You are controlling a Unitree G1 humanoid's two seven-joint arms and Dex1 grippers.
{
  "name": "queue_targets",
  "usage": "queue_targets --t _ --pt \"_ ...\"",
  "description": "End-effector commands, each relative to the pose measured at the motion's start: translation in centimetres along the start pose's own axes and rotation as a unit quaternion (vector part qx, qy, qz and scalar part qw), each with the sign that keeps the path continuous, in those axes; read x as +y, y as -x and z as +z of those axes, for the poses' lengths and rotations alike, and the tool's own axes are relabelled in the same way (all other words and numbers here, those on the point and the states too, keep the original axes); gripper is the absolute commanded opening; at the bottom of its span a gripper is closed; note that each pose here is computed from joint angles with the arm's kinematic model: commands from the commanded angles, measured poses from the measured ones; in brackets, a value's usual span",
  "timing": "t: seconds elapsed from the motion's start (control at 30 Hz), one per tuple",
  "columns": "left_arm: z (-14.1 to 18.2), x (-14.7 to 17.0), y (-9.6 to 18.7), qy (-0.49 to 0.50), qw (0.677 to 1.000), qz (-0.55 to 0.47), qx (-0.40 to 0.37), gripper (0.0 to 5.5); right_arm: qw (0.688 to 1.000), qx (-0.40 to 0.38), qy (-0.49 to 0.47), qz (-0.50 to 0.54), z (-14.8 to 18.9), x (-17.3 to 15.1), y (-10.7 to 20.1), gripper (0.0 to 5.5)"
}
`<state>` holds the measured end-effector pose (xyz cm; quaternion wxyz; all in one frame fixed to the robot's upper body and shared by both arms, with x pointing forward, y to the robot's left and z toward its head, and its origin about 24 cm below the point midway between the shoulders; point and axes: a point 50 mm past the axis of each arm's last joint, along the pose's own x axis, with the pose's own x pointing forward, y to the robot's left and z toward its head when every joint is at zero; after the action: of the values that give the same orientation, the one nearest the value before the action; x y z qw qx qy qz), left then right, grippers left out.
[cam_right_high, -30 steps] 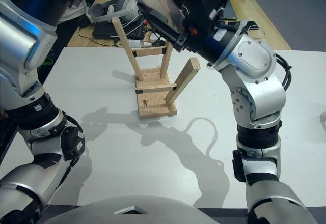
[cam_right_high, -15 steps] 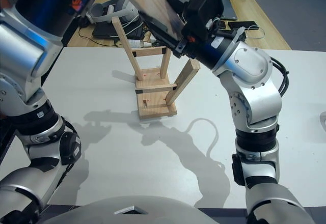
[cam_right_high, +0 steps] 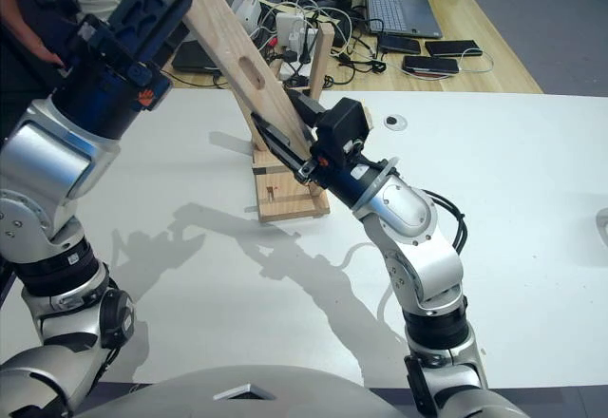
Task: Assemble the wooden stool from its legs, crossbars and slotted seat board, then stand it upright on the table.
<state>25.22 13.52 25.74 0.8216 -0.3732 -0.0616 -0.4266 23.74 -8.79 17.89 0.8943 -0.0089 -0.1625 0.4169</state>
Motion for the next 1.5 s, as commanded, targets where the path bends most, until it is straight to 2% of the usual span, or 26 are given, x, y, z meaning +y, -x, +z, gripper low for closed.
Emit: queue_targets --t 0.03,0.1,0.17,0.23,0.37,0.47,0.57,0.63,0.73,0.83,1.0,1.1,1.17,1.5 --pt "0.1 1.6 0.3 -0.028 0.997 0.066 -0.019 3.77 0.999 -0.025 -0.016 -0.02 0.3 -0.4 0.0 2.07" --pt "0.9 2.5 0.4 -0.077 0.989 0.117 -0.044 3.77 0.996 -0.063 -0.037 -0.055 1.6 -1.5 -0.3 2.07" --pt "1.6 3.9 0.5 -0.153 0.966 0.194 -0.072 3.77 0.988 -0.107 -0.06 -0.096 3.2 -3.1 -0.7 2.07" --pt "2.3 5.2 1.0 -0.226 0.933 0.264 -0.097 3.77 0.978 -0.143 -0.076 -0.135 4.8 -5.0 -0.7 2.07" --pt "1.1 6.9 2.2 -0.357 0.871 0.328 -0.075 3.77 0.957 -0.168 -0.077 -0.223 6.3 -9.5 0.8 2.07" --pt "-1.1 8.3 3.4 -0.373 0.856 0.354 -0.051 3.77 0.947 -0.13 -0.055 -0.29 5.0 -12.2 3.3 2.07" --pt "-3.4 10.3 5.7 -0.376 0.836 0.399 -0.024 3.77 0.933 -0.038 -0.054 -0.353 0.3 -13.4 6.7 2.07" --pt "-4.9 11.2 7.2 -0.383 0.825 0.416 -0.005 3.77 0.929 0.041 -0.066 -0.363 -3.8 -12.5 8.8 2.07" --pt "-7.0 11.8 8.8 -0.387 0.817 0.427 0.008 3.77 0.914 0.179 -0.096 -0.35 -10.4 -9.2 12.2 2.07" --pt "-8.3 11.8 9.3 -0.396 0.816 0.421 0.021 3.77 0.904 0.233 -0.116 -0.339 -13.2 -6.9 13.5 2.07" --pt "-10.3 12.2 9.8 -0.405 0.814 0.411 0.062 3.77 0.901 0.258 -0.128 -0.324 -14.7 -5.3 13.8 2.07" --pt "-11.8 13.3 11.0 -0.412 0.796 0.434 0.095 3.77 0.896 0.271 -0.128 -0.327 -15.5 -5.0 14.1 2.07" --pt "-12.4 13.9 11.6 -0.406 0.788 0.452 0.098 3.77 0.895 0.271 -0.127 -0.33 -15.7 -5.0 14.0 2.07" --pt "-12.8 14.0 11.4 -0.406 0.793 0.444 0.09 3.77 0.899 0.266 -0.121 -0.325 -16.0 -4.9 13.6 2.07"
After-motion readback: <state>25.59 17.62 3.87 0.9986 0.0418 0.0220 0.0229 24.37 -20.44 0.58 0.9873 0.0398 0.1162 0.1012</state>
